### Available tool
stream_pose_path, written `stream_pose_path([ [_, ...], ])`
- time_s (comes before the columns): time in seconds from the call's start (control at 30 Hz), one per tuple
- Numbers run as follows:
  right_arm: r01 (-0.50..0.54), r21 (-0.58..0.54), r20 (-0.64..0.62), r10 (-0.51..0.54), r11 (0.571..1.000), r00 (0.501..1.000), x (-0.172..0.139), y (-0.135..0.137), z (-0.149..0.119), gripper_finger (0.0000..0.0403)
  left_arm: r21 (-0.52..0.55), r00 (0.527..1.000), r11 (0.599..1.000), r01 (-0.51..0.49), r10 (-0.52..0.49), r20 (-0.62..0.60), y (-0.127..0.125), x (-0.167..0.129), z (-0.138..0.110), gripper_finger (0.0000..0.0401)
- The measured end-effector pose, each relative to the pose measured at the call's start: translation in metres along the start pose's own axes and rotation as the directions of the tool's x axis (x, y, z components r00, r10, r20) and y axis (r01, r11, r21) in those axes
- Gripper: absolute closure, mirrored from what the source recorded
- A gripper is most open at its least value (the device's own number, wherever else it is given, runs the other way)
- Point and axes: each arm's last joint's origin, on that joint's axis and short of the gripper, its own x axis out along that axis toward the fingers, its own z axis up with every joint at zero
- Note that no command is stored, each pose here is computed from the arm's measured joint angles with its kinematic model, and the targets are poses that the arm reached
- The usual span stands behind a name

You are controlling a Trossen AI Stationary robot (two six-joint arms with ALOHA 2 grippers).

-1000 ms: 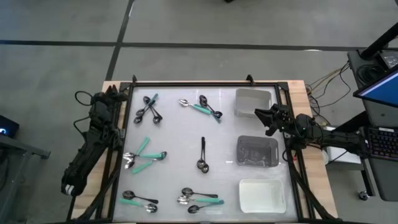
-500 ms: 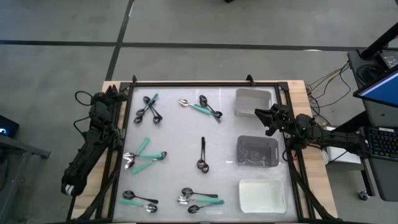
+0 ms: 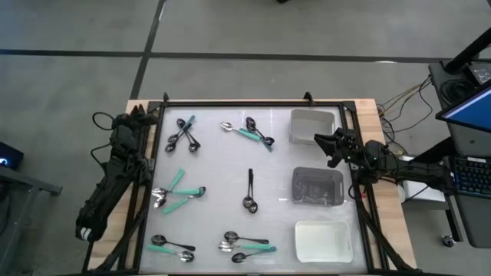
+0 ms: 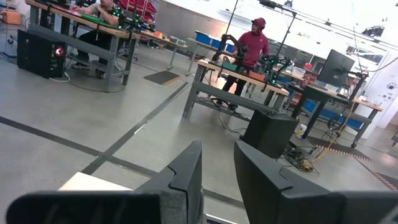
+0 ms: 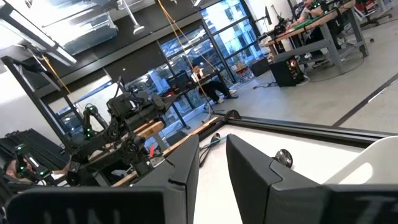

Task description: Sort silverware by color (type)

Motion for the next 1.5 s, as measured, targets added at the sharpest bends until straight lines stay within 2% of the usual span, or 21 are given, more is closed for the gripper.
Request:
stream_pose_path([
  [0.77,0.0,0.0,0.0,0.0,1.0,1.0,0.0,0.0,0.0,0.033,0.001,1.0,1.0,-0.001,0.001,0.0,0.0,0.0,0.0,0.0323],
  [0.9,0.0,0.0,0.0,0.0,1.0,1.0,0.0,0.0,0.0,0.033,0.041,0.998,0.998,-0.058,0.057,0.015,0.0017,-0.0001,0.0003,0.0323],
  [1.3,0.0,0.0,0.0,0.0,1.0,1.0,0.0,0.0,0.0,0.033,0.024,0.998,0.998,-0.053,0.052,0.028,0.0012,-0.0001,0.002,0.0323],
  [1.37,0.0,0.0,0.0,0.0,1.0,1.0,0.0,0.0,0.0,0.033,0.023,0.999,0.999,-0.041,0.04,0.021,0.0009,-0.0001,0.0015,0.0323],
  [1.5,0.0,0.0,0.0,0.0,1.0,1.0,0.0,0.0,0.0,0.033,0.01,0.998,0.999,0.045,-0.045,-0.039,-0.0009,-0.0001,-0.0027,0.0323],
])
